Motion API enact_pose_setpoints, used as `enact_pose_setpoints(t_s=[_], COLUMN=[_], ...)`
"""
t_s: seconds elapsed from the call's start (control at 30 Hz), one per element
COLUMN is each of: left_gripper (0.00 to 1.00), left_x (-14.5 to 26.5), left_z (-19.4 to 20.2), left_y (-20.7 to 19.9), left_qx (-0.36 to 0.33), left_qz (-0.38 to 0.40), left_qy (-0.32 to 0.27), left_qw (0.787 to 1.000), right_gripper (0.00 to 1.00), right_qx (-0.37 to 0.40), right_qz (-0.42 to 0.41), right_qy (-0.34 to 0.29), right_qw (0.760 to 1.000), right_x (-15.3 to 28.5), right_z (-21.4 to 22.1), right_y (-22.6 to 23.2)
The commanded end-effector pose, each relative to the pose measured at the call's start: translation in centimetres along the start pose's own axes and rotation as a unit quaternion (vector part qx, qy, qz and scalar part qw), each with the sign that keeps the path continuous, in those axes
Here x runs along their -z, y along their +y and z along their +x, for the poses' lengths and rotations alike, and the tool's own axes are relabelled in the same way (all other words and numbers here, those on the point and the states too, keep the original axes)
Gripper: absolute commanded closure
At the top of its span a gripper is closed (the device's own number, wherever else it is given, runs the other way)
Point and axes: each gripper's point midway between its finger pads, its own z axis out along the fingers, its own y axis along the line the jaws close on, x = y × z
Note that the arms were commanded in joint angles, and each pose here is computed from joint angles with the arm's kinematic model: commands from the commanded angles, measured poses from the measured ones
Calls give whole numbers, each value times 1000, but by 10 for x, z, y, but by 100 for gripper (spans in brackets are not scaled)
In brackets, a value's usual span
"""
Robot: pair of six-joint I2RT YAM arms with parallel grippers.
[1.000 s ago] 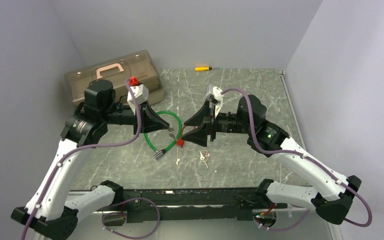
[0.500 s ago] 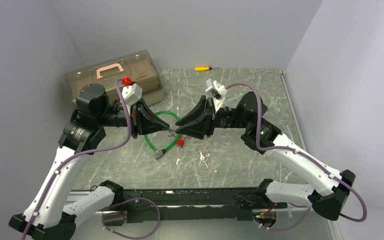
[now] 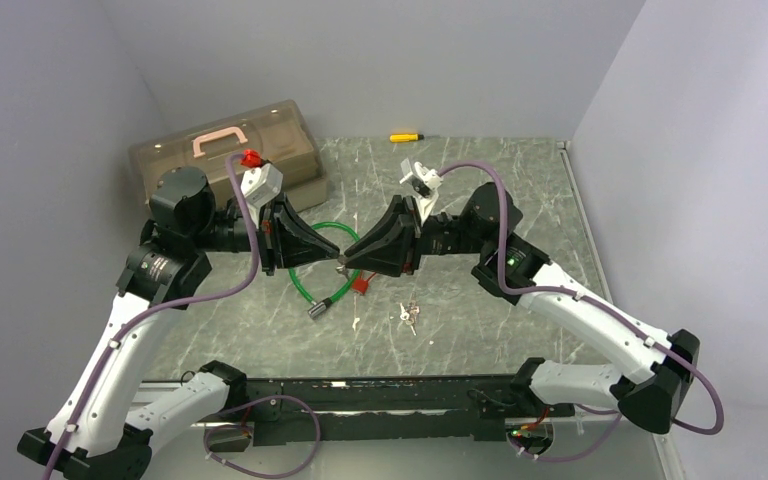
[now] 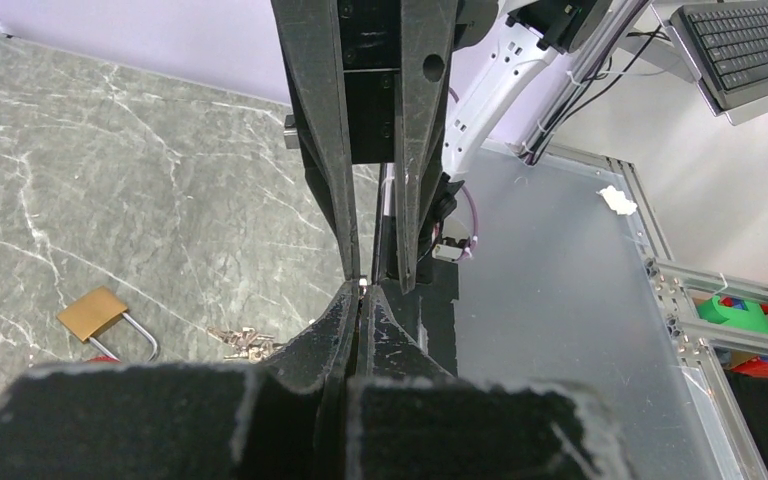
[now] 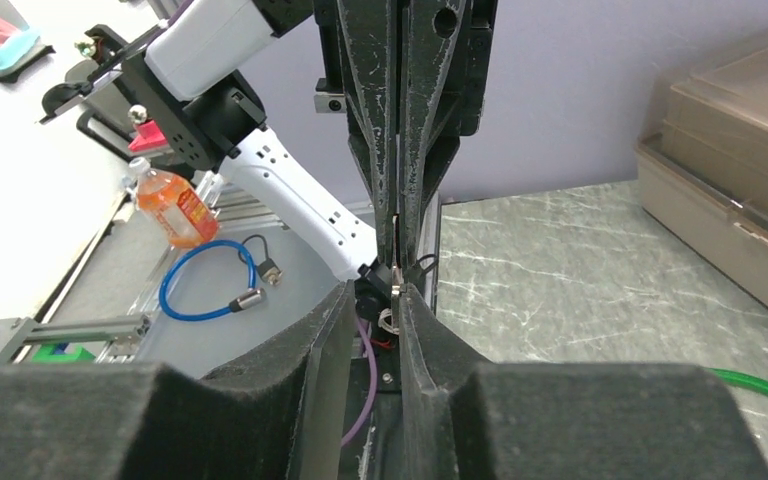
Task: Unlock with the key
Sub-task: Pick up the key from the center of the board.
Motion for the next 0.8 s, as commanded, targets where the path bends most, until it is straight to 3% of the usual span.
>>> enact_pose_setpoints(t_s=[0.0, 0.1, 0.3, 0.5, 0.53, 0.63, 0.67, 0.77], left_gripper=[100, 100, 100, 100, 88, 7, 1, 0], left_x=[0, 0, -1, -2, -2, 2, 5, 15], left_z=[-10, -11, -13, -7, -6, 5, 8, 33], left_y=[-8, -7, -7, -1, 3, 23, 33, 70], left_qx=[-14, -14, -13, -7, -5, 2, 3, 14], left_qz=[15, 15, 18, 8, -5, -67, -94, -175], left_qy=[-10, -12, -15, -11, -8, 13, 25, 90], left_qw=[1000, 1000, 1000, 1000, 1000, 998, 995, 980], right_gripper=[75, 80, 99, 100, 100, 100, 100, 100], right_qx=[19, 16, 14, 20, 17, 5, -3, -26], right_qz=[-31, -35, -29, -10, -6, 26, 38, 84], right_qy=[-17, -15, -14, -21, -19, -12, -7, 7], right_qw=[999, 999, 999, 1000, 1000, 1000, 999, 996], right_x=[-4, -6, -7, -2, 1, 15, 21, 41], right_z=[-13, -12, -9, -11, -10, -5, -1, 12], right_y=[8, 7, 3, 0, -2, -18, -23, -40])
